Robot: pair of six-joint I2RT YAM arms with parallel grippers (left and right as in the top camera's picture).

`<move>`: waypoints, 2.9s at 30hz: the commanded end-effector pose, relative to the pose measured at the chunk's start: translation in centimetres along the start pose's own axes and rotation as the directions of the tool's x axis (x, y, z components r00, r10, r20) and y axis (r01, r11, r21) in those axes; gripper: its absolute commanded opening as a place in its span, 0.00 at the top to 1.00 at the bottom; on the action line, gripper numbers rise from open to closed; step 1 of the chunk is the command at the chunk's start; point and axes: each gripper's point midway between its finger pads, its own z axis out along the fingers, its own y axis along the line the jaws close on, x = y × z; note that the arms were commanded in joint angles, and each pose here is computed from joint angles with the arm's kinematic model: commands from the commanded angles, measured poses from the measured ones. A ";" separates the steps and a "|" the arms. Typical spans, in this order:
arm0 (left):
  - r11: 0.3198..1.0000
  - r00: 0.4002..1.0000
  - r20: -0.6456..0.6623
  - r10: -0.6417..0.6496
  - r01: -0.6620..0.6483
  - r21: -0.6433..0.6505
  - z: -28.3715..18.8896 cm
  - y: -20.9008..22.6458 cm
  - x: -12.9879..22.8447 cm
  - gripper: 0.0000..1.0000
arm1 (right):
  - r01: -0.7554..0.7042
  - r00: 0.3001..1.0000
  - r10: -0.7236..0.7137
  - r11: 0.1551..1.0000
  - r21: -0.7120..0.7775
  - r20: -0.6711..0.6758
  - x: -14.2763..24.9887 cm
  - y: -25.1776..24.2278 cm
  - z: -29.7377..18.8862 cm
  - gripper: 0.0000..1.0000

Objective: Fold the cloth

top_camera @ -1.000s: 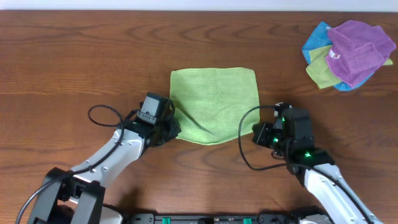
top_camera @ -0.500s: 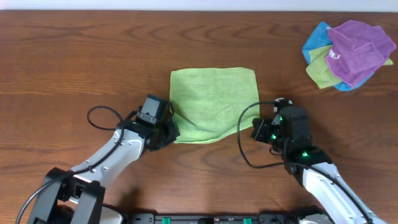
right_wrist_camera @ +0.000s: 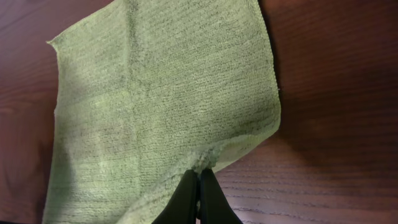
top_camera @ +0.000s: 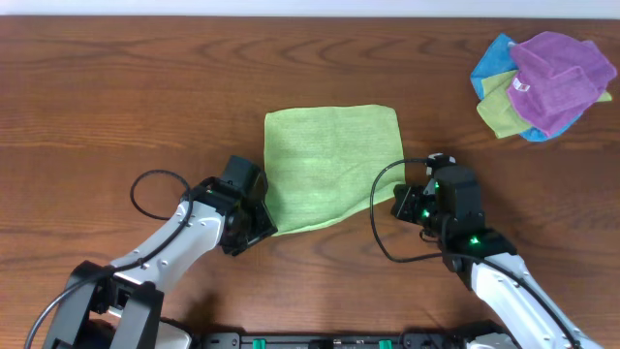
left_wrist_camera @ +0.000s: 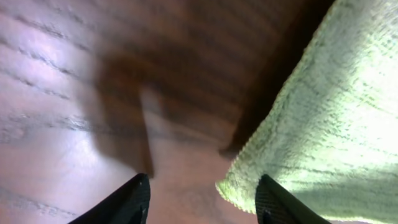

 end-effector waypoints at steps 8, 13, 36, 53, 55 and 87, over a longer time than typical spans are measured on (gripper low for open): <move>0.997 0.997 0.013 -0.072 0.071 0.043 -0.2 -1.1 -0.7 0.48 | 0.000 1.000 0.000 1.000 -0.001 0.010 -0.5 0.4 0.0 0.98; 0.994 0.994 0.060 -0.097 0.093 0.056 -0.1 -1.9 -1.4 0.48 | 0.003 1.000 -0.002 1.000 -0.010 0.022 -0.8 0.7 0.0 0.99; 0.983 0.964 0.201 -0.176 0.163 0.083 0.6 -2.9 -2.5 0.40 | 0.017 0.997 -0.013 0.999 -0.048 0.079 -2.2 1.6 -0.1 0.98; 0.982 0.956 0.237 -0.175 0.153 0.111 0.4 -3.6 -3.4 0.39 | 0.035 0.976 -0.022 0.998 -0.055 0.218 -5.3 2.4 -0.6 0.98; 0.980 0.960 0.220 -0.173 0.146 0.133 0.4 -4.1 -3.2 0.39 | 0.034 0.976 -0.022 0.998 -0.053 0.214 -5.3 2.3 -0.4 0.98; 0.914 0.923 0.192 -0.333 0.265 0.308 -0.7 -7.1 -4.8 0.25 | 0.029 0.924 0.011 0.995 -0.097 0.383 -9.7 3.7 0.6 0.98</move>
